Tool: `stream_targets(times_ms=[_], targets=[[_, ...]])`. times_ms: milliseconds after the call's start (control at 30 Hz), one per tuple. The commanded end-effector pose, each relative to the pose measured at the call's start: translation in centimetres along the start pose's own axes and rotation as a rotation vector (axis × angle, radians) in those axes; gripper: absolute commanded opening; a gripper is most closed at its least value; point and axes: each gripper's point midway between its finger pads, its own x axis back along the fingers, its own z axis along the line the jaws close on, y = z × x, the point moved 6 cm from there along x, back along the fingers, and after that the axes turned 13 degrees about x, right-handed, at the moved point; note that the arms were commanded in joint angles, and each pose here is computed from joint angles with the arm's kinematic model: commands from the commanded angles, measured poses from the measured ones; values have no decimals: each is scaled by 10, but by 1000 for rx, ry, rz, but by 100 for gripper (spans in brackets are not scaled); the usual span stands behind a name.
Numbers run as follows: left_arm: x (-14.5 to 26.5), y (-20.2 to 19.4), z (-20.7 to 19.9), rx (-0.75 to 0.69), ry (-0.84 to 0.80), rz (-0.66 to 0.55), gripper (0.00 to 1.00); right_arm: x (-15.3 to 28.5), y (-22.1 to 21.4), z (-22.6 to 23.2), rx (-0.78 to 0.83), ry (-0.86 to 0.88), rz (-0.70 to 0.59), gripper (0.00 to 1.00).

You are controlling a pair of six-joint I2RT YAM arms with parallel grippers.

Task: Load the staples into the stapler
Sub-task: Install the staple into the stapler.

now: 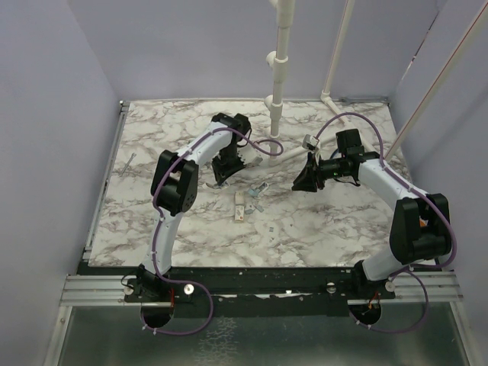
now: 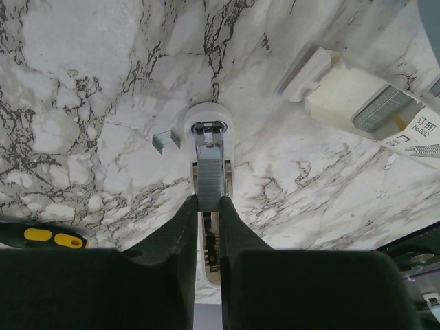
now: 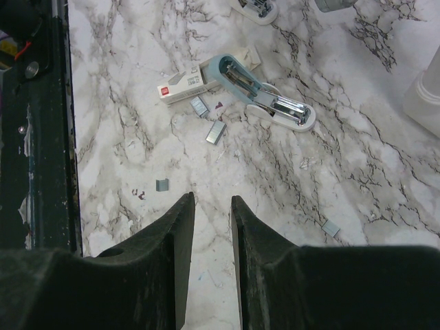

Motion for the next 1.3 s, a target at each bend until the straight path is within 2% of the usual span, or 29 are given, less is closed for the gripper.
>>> stream_targets(times_ms=[0,1267], targets=[[5,2,-1,-32,3,-4,0,-1,-1,0,-3,12,3,32],[-2,0,1,-60,4,25,0,-2,-2,0,-11,18,1,32]])
